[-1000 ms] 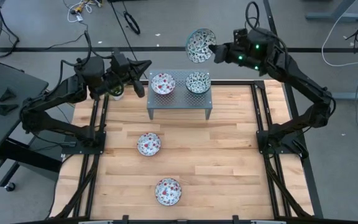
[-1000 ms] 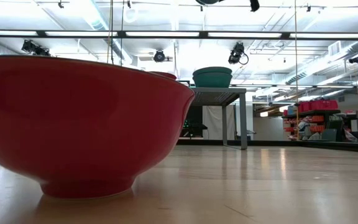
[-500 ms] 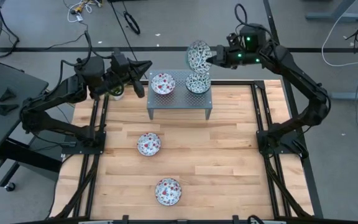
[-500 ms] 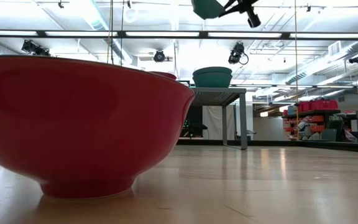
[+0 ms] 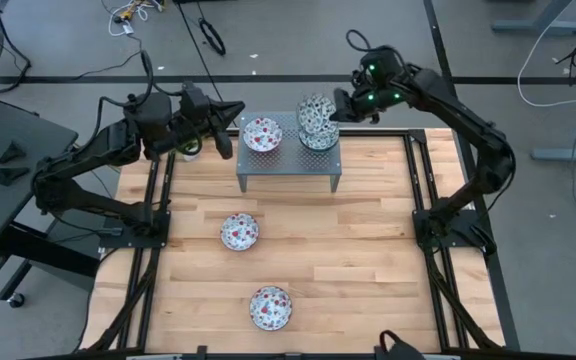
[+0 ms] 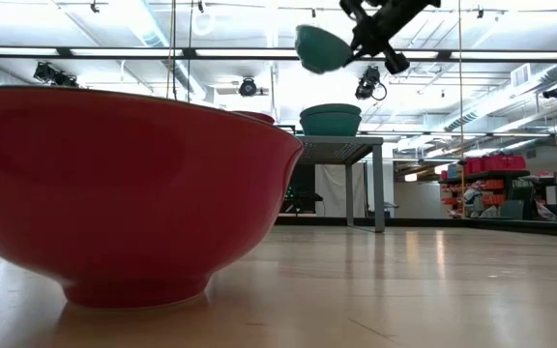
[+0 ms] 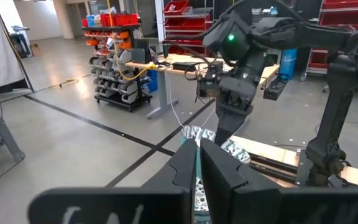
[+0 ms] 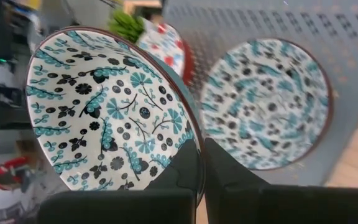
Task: Pick & Place Mini bowls
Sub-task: Stack the top blue and white patterned bowl on top of the other blue and white patterned bowls on the shelf
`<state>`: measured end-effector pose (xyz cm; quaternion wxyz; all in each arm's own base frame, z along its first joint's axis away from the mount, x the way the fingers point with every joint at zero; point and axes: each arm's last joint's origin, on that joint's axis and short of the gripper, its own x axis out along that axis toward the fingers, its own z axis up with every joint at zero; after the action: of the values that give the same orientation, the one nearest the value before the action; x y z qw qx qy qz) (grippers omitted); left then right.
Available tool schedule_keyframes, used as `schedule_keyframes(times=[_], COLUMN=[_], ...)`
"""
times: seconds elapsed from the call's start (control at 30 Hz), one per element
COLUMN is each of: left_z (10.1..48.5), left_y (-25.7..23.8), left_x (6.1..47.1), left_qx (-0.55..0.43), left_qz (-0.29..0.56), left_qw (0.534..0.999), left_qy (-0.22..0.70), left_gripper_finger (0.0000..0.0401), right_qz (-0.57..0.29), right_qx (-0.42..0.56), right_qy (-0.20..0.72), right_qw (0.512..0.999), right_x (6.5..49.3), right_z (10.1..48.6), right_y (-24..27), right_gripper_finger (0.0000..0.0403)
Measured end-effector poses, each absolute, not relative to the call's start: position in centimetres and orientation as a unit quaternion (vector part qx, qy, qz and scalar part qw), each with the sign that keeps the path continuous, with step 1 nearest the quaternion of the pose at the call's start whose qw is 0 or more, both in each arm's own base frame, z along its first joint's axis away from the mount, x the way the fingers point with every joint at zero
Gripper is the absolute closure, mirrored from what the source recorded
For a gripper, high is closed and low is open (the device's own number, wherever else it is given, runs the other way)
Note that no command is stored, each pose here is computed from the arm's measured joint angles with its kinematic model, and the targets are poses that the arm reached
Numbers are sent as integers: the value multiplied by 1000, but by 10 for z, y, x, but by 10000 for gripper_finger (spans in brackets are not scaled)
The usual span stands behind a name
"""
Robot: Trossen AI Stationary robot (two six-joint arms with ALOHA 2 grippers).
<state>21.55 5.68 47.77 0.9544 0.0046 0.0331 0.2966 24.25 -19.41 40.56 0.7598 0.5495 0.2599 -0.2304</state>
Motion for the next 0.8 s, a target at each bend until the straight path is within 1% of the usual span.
schedule_keyframes(times=[0.17,0.37,0.8], left_z=[478,478,478], left_y=[57,57,57], left_x=[215,215,215], left_qx=[4,4,4], left_qz=[297,297,297], left_qw=[954,954,954], left_qy=[33,33,33], left_gripper_finger=[373,373,373], right_qz=[-231,-238,-269], right_qx=[562,576,597], right_qy=[298,320,340], right_qw=[736,714,675], right_x=[244,247,242], right_z=[390,375,355], right_y=[-203,-216,-237], right_gripper_finger=[402,402,402])
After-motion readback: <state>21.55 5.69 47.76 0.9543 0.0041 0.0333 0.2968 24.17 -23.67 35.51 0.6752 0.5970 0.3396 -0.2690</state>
